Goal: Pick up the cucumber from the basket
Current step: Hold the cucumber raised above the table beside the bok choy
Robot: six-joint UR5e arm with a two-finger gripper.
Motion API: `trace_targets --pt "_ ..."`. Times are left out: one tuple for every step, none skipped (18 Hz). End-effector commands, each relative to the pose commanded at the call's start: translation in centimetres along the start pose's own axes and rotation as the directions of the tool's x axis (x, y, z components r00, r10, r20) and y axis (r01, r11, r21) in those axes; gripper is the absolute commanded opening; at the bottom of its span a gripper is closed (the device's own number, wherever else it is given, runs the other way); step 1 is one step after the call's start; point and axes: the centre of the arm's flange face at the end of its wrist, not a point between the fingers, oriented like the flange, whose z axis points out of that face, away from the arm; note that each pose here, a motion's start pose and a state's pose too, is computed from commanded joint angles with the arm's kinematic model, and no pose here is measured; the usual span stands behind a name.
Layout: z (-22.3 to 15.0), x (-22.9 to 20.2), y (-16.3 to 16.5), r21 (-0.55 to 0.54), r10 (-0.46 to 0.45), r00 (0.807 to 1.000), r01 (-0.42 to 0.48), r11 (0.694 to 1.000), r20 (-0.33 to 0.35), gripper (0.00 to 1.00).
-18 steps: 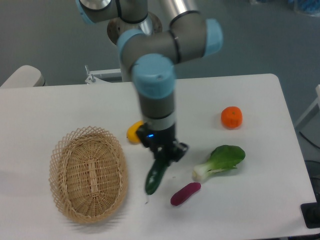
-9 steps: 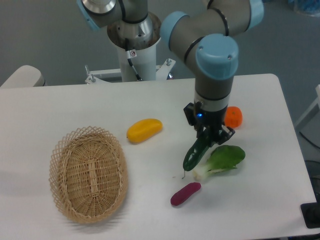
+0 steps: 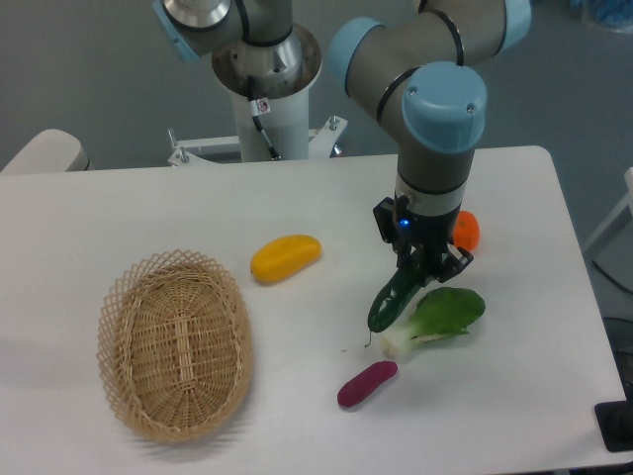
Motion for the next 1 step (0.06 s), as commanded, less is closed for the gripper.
trace_targets --pt "0.0 0.05 -0.1 0.002 0.002 1.0 -0.002 1.0 0.0 0.16"
